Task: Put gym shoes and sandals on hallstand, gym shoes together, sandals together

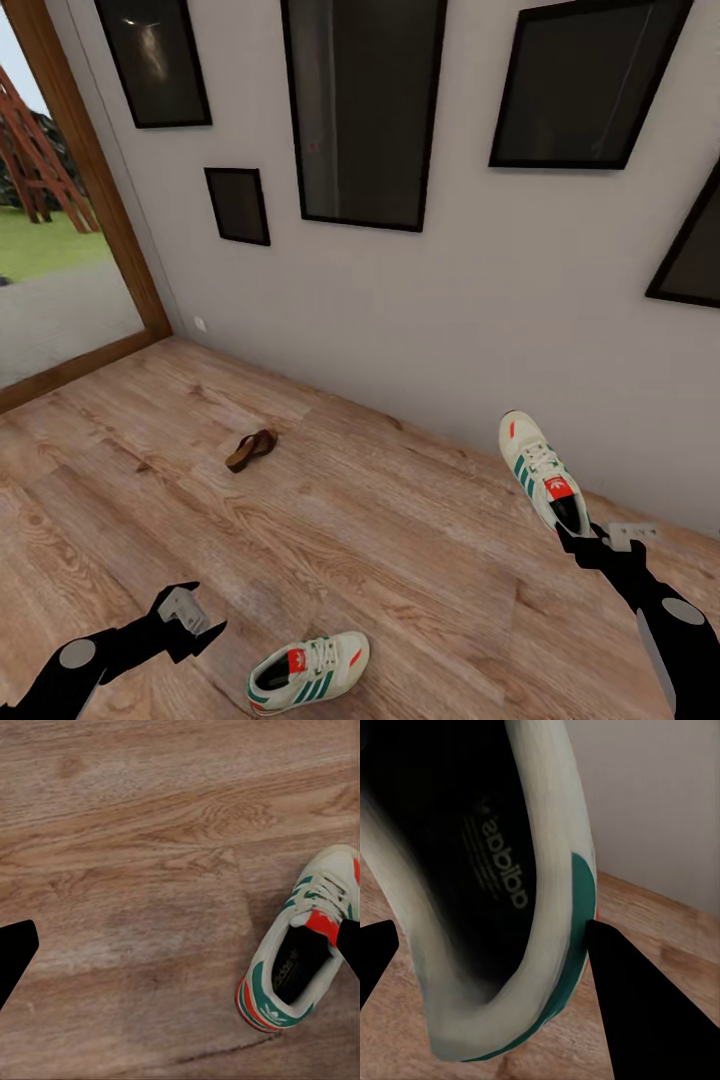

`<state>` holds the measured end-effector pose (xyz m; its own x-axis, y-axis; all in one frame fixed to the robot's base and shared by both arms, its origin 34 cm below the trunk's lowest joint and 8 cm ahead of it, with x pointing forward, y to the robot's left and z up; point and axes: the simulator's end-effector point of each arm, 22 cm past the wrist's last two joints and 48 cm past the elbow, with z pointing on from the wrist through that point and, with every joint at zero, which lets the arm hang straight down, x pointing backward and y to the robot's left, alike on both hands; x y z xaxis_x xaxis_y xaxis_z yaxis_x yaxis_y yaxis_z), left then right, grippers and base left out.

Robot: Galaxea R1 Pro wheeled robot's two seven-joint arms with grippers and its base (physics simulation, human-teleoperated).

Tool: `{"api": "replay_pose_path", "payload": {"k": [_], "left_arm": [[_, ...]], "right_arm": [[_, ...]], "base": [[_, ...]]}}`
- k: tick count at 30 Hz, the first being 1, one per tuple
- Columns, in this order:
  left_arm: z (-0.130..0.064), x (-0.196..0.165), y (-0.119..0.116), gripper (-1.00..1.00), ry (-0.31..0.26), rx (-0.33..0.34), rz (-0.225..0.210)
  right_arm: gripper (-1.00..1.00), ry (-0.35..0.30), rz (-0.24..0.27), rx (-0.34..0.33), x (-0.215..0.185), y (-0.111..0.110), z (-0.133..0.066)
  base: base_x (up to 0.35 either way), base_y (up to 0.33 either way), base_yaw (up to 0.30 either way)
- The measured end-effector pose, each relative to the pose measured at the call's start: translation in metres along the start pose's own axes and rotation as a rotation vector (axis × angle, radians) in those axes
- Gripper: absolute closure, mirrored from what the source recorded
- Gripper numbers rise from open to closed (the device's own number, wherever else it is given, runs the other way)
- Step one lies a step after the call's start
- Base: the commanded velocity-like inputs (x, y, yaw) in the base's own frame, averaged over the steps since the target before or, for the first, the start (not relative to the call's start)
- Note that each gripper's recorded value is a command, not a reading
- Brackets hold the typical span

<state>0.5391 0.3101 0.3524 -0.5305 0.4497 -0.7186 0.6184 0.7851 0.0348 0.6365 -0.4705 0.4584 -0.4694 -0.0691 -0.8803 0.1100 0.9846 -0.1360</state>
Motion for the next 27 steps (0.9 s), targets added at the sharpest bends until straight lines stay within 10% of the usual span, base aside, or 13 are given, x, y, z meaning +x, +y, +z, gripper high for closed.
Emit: {"api": "replay_pose_path", "payload": {"k": [27], "left_arm": [[0.0019,0.0001,-0.0045,-1.00,-0.001,0.007,-0.004]], "right_arm": [[1.00,0.002,0.000,0.000,0.0010,0.0003,0.0002]], "base": [[-0.037,0.000,-0.225]]}}
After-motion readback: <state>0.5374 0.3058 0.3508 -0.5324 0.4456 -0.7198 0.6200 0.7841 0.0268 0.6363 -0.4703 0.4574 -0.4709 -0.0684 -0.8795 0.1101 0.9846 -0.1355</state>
